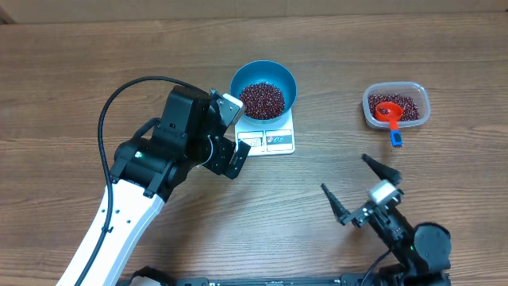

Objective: Scoop item into bowl and weigh 150g on scale

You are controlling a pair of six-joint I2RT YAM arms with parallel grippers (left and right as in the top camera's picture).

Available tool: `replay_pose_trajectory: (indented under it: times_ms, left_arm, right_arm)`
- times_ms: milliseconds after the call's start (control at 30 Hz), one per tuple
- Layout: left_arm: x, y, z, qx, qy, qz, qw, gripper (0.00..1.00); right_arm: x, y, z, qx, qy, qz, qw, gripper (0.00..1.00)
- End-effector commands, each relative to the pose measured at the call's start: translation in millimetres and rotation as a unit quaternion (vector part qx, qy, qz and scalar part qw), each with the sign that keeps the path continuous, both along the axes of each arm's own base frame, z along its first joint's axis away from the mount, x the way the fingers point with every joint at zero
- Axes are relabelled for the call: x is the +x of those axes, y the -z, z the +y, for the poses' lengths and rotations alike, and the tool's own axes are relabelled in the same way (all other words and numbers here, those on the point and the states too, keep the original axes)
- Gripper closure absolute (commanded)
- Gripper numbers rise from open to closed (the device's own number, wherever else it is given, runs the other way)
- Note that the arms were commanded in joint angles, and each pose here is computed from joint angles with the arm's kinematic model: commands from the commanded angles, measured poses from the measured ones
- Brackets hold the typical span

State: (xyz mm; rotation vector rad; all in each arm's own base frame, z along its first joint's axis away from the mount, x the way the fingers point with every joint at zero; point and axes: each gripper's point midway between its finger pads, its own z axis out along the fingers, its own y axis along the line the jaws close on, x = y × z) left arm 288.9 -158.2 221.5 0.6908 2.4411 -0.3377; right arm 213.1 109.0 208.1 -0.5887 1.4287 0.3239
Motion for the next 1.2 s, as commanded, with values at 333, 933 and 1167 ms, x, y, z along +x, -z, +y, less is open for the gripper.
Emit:
replay_pose_trajectory:
  times_ms: [333,933,1167]
  left_arm:
    - [-0.5,2.4,-0.6,0.002,0.009,0.003,1.0,0.0]
    - [-0.4,2.2,-0.6,0.002,0.009,0.002,1.0,0.0]
    - [-0.4,2.2,-0.6,0.002,0.009,0.002,1.0,0.0]
  right_arm:
    - [21.7,30.8,-38.8,0.099,0.112,0.066,0.987,0.0]
    - [22.4,33.7,-40.5,0.098,0.118,0.072,0.986,0.0]
    - [22.4,33.8,-40.5,0.097,0.118,0.072,0.986,0.0]
